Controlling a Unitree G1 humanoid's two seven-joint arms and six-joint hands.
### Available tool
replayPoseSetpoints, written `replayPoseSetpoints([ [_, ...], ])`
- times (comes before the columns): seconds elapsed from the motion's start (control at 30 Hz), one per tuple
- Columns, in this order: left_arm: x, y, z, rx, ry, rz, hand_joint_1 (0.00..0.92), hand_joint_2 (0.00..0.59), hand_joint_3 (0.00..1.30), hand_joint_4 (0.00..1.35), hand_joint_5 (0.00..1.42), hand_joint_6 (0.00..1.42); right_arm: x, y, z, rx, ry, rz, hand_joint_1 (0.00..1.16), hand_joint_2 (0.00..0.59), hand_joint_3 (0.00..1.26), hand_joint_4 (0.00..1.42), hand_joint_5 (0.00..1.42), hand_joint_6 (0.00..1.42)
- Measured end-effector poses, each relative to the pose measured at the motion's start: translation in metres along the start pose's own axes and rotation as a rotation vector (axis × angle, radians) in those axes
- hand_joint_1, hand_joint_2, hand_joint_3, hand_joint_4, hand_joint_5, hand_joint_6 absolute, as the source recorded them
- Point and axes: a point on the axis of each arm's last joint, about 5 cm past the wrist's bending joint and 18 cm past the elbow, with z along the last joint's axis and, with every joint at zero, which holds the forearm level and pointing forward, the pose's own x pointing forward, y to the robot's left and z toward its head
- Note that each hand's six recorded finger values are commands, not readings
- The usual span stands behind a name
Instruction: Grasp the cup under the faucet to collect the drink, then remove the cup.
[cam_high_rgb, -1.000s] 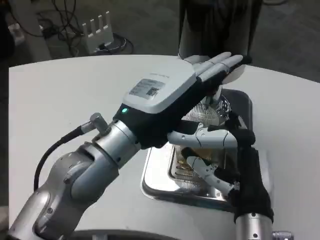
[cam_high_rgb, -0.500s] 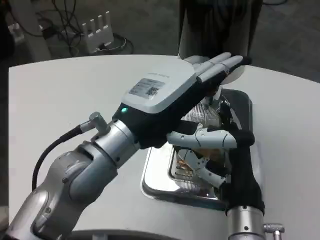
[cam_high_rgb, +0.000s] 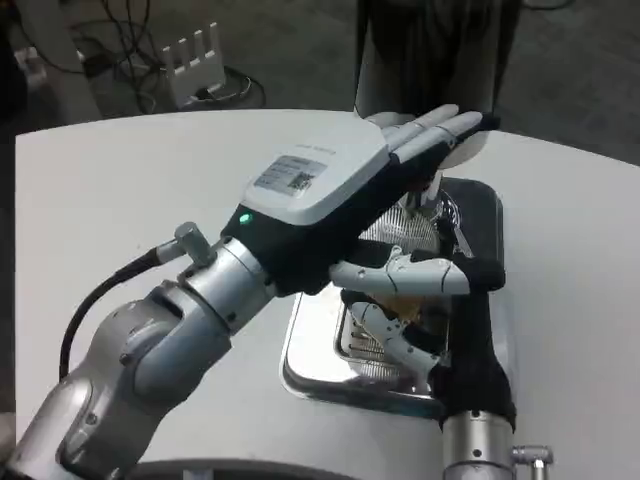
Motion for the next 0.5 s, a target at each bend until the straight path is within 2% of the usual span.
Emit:
replayPoseSetpoints([
  [0.13, -0.0003, 0.0009, -0.0005, 0.002, 0.002, 0.000, 0.000, 0.110, 0.13, 0.12, 0.20, 0.12, 0.0041, 0.0061, 0.0043, 0.011, -0.008, 0.001, 0.82, 0.164, 0.10, 0.13, 0.15, 0.23],
  [0.5, 0.0000, 0.0058, -0.0022, 0.027, 0.002, -0.011, 0.000, 0.110, 0.13, 0.12, 0.21, 0.12, 0.0035, 0.0080, 0.0001, -0.002, 0.003, -0.017, 0.82, 0.163, 0.10, 0.13, 0.16, 0.22],
])
